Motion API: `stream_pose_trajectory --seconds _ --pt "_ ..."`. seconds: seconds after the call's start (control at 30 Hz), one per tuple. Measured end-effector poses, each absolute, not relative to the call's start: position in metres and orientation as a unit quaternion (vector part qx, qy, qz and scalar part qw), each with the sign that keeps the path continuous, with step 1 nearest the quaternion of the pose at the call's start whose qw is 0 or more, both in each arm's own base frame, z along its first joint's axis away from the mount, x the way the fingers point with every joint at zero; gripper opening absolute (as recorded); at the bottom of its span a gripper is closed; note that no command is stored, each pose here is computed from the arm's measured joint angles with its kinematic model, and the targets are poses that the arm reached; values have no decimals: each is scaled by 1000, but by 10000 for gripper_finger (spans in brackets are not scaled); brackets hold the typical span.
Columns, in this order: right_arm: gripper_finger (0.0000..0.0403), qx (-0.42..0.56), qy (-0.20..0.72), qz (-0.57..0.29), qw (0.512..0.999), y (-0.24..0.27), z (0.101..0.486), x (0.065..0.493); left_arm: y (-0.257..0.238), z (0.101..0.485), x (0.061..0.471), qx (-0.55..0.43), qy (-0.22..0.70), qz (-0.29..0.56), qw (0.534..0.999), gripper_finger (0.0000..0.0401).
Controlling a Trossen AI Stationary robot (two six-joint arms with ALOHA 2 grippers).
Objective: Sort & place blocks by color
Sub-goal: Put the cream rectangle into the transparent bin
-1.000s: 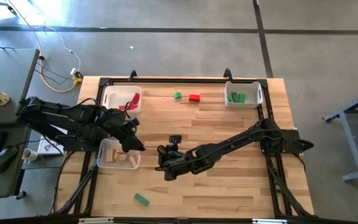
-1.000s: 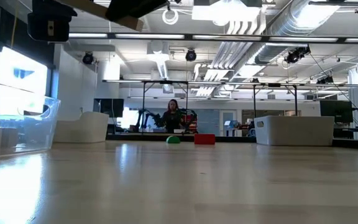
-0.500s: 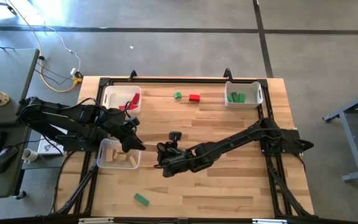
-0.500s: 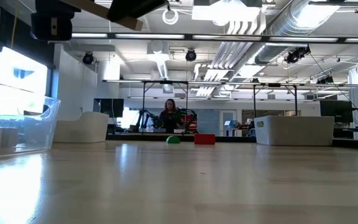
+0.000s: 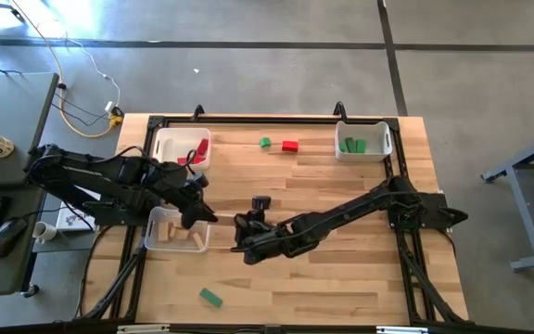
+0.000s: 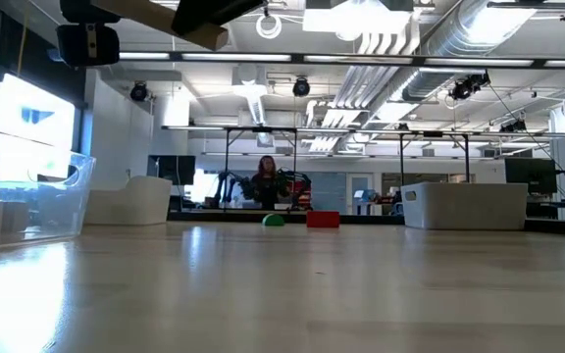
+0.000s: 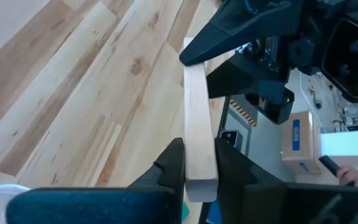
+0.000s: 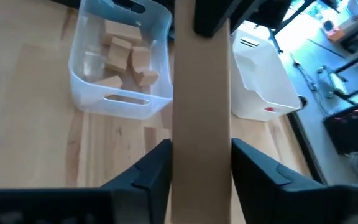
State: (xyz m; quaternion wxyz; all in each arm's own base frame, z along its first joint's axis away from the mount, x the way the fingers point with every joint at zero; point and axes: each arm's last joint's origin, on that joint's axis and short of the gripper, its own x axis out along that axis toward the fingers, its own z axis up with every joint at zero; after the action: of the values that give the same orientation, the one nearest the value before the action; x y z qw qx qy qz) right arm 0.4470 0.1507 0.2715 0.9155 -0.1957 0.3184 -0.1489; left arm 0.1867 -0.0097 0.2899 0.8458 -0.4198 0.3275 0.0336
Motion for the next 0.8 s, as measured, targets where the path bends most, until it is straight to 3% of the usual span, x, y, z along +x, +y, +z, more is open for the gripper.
stream_pose_trajectory --seconds 0.33,0.8 --pt "218 -155 310 -151 926 151 272 448 -9 286 184 -391 348 41 851 36" --pt "231 -104 291 -174 935 152 290 448 -10 275 166 -367 432 60 822 36"
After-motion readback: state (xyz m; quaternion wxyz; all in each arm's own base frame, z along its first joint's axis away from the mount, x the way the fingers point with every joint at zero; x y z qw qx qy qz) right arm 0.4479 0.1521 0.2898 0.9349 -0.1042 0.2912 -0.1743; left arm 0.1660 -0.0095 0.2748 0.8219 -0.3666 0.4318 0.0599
